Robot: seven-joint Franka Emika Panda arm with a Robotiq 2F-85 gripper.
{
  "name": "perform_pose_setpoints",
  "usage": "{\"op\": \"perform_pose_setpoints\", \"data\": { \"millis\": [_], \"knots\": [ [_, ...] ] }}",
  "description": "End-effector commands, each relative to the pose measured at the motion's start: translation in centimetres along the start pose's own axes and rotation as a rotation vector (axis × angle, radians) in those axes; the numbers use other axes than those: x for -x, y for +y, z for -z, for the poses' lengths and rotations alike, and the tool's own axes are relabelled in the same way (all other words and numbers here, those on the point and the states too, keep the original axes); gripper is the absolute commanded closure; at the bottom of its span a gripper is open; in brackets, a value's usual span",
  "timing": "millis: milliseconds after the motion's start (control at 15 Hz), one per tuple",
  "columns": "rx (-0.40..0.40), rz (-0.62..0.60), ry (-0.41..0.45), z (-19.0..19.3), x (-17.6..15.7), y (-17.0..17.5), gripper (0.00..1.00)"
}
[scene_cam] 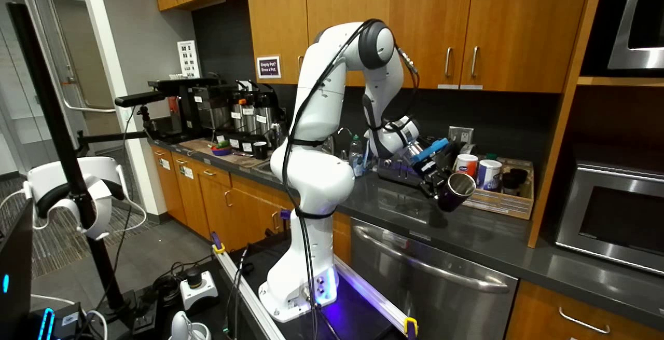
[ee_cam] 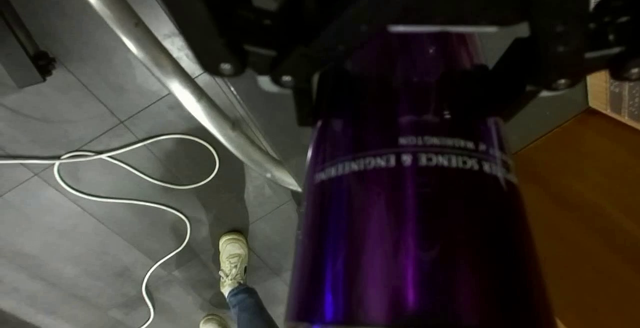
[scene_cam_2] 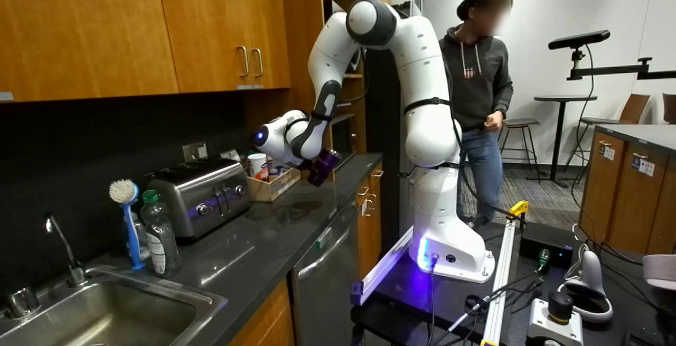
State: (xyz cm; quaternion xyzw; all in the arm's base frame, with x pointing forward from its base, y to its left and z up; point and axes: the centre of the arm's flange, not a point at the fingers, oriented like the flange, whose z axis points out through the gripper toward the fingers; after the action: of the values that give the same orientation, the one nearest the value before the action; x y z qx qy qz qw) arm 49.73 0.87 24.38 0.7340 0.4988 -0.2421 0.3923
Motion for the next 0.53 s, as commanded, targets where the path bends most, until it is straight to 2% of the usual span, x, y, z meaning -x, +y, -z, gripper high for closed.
{"op": "perform_pose_setpoints", "data": {
  "millis": [0, 467],
  "knots": [
    [0.003, 0.087, -0.061, -0.8, 0.3, -0.5, 0.43],
    [-0.04, 0.213, -0.136, -3.0, 0.1, -1.8, 0.43]
  ]
}}
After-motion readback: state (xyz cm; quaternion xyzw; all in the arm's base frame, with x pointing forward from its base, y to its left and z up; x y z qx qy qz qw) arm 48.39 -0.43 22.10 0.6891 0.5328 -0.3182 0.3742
